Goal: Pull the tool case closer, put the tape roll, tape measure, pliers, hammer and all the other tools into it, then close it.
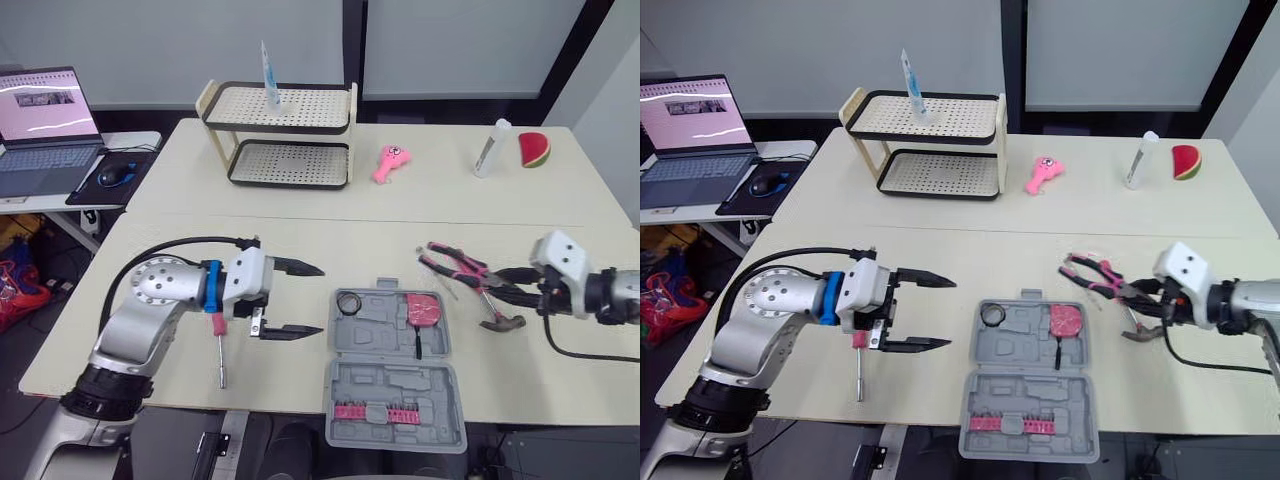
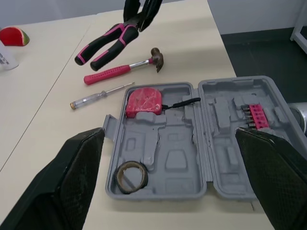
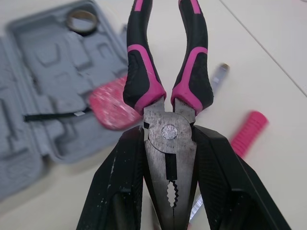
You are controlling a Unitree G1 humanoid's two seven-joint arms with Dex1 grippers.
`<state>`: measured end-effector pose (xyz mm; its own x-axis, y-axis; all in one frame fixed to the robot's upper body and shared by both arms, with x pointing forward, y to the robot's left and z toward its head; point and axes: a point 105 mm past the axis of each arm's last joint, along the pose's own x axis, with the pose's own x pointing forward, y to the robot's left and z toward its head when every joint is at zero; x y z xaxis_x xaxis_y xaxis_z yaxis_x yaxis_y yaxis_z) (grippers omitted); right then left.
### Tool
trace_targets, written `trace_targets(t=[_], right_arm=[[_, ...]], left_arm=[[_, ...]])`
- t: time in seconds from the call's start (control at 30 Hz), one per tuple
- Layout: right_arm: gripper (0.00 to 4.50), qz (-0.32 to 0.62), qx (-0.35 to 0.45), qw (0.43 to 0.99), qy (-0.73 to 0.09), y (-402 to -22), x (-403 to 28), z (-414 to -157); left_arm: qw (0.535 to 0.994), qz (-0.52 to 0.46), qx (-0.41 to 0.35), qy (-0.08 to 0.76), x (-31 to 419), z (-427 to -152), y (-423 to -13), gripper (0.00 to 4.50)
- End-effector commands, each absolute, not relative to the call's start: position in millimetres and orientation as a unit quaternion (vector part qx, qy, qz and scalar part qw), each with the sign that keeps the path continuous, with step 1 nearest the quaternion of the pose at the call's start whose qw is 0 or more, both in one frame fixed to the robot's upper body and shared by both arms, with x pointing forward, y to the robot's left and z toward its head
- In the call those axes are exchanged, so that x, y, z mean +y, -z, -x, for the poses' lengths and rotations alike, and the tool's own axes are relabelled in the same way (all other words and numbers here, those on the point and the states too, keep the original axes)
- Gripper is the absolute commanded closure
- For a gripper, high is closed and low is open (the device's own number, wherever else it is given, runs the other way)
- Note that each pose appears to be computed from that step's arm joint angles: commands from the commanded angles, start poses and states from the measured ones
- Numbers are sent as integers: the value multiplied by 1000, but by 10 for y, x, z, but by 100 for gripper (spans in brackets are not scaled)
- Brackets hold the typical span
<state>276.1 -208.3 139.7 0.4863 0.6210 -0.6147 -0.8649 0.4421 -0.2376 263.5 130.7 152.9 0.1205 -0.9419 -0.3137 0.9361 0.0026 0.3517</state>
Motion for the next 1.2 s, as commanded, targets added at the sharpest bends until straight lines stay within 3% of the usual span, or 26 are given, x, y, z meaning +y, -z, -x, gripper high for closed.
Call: trace_targets(t=[0.03, 0.4, 1.2], right_arm=[[323, 333, 234, 770, -492, -1407, -1768, -2612], [323, 403, 240, 722, -509, -1274, -1192, -2612], [323, 452, 241, 672, -535, -1017, -1033, -2706]], left_arm=[[702, -263, -12, 662, 1403, -2572, -1591, 0], [700, -286, 22, 655, 1575, -2493, -1420, 0], [700, -286, 32, 654, 1573, -2495, -1396, 0]])
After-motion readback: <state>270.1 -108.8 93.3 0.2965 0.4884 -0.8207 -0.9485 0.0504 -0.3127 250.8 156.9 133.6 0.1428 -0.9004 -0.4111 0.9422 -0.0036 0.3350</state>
